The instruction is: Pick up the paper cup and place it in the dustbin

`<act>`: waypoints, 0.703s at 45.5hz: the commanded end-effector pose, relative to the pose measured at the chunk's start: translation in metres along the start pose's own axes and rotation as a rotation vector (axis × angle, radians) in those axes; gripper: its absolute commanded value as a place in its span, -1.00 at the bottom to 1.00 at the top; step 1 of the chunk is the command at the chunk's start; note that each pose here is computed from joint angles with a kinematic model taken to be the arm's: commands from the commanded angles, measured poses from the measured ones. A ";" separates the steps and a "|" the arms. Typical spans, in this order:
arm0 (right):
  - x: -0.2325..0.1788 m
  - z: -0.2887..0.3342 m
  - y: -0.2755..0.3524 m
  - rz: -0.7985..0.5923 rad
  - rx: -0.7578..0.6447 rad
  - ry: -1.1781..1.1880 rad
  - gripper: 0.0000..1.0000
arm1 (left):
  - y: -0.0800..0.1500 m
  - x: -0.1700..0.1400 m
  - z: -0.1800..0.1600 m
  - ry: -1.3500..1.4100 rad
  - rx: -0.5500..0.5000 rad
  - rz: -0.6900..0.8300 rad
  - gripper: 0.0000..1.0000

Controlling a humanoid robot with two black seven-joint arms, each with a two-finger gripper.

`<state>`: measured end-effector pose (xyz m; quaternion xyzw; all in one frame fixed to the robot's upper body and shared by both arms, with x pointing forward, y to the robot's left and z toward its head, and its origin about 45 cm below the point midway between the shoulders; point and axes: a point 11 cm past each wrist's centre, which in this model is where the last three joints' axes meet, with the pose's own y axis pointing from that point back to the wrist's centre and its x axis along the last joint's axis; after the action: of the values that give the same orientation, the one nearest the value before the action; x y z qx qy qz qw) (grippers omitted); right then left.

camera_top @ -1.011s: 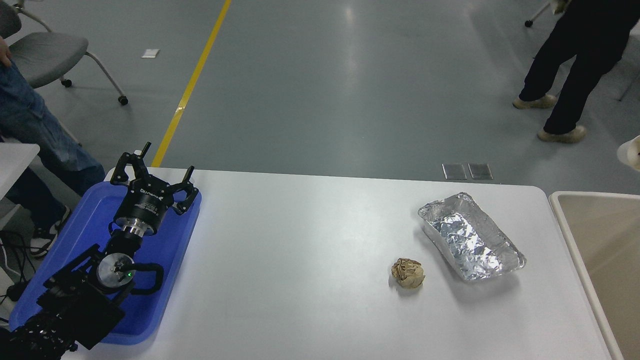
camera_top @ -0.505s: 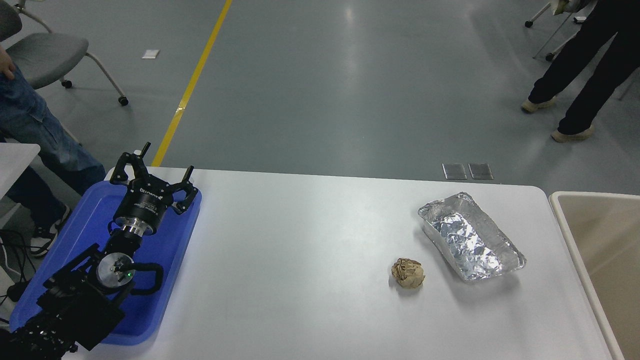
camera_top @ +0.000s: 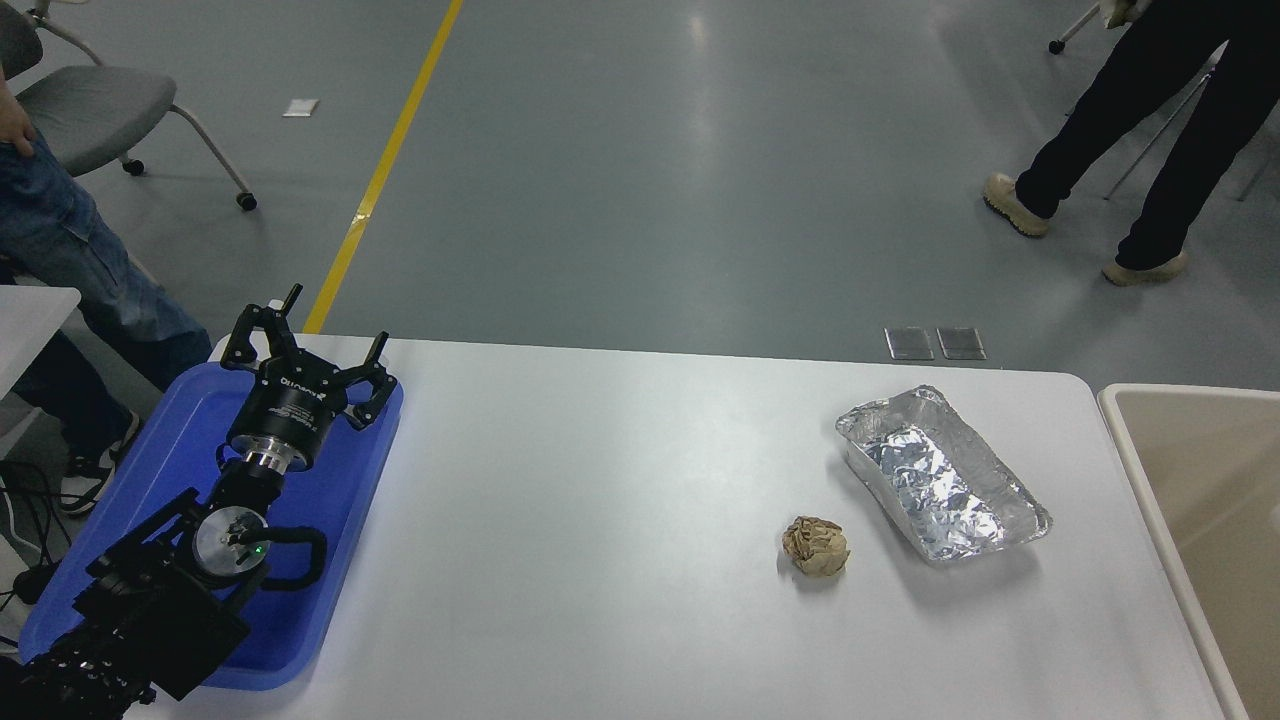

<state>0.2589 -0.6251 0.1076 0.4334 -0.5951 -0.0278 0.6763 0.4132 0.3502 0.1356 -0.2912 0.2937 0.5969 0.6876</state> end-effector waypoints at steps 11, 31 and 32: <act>-0.007 -0.015 -0.002 0.017 0.031 0.007 1.00 | 0.000 0.000 0.000 0.000 0.000 0.000 1.00; 0.025 -0.118 0.010 0.062 0.216 -0.102 1.00 | 0.000 0.000 0.000 0.000 0.002 0.000 1.00; 0.028 -0.126 0.012 0.065 0.230 -0.098 1.00 | 0.000 0.000 0.000 0.000 0.000 0.000 1.00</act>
<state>0.3144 -0.5946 0.1220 0.4577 -0.6315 0.0055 0.6258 0.4132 0.3502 0.1356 -0.2913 0.2937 0.5970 0.6874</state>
